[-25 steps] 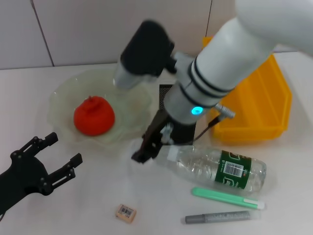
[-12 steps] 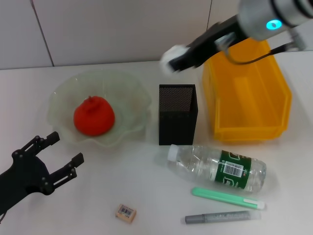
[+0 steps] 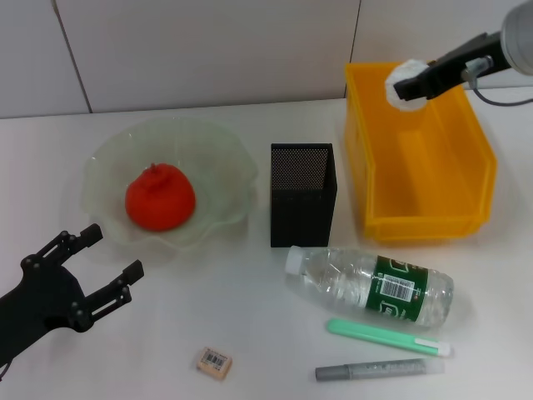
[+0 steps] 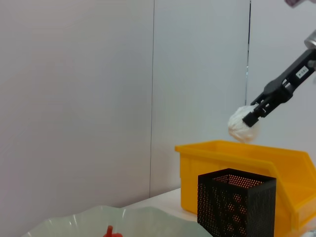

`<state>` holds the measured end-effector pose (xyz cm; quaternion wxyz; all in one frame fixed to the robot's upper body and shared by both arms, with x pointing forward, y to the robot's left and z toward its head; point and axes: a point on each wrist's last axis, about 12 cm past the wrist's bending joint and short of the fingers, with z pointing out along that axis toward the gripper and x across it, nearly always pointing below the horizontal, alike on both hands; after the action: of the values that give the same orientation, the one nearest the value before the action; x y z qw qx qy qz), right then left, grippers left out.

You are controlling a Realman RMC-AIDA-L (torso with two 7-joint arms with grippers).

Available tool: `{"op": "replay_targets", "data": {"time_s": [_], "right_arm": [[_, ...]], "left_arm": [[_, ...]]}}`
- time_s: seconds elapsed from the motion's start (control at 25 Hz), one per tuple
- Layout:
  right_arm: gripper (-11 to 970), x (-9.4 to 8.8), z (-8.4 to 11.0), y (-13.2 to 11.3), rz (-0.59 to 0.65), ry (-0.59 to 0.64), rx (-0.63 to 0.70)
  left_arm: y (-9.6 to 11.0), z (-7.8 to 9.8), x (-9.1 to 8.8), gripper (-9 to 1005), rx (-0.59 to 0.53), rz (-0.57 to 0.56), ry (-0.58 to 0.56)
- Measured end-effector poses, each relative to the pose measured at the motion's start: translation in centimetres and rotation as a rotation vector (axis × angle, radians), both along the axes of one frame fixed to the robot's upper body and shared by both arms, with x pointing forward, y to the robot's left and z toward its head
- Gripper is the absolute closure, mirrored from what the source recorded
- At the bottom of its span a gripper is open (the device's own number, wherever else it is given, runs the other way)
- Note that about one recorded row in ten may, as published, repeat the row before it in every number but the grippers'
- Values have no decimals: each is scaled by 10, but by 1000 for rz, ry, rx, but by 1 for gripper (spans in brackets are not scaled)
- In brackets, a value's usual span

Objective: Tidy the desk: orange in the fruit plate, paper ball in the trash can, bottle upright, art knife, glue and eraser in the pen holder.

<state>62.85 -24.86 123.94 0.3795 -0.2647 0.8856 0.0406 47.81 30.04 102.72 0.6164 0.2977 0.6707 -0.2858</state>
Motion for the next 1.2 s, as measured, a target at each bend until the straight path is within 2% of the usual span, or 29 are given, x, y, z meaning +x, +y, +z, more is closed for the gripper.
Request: {"op": "replay_targets", "data": {"time_s": [0.24,0.64,0.68,0.8,1.04,1.2], "right_arm": [[488,1,-14,-14,-63,18,23],[303,-3,-14,-14,-54,49,40],[285,-5,-11,-13,-40,60,38],[107,-15,-3,-6,20,100,12],[108,-37,11,13,238,231,-17],[108,-48,9,26,362,323,-60]], "left_arm": [[0,0,0,210,-1,-1,-1],[0,1,1,213,-7,-7,-4],[0,1,1,214,-7,-7,-4],[-1,2,1,215,-9,-8,-4],[-1,2,1,217,-10,-9,-4],[-1,2,1,218,-10,-9,-4]]}}
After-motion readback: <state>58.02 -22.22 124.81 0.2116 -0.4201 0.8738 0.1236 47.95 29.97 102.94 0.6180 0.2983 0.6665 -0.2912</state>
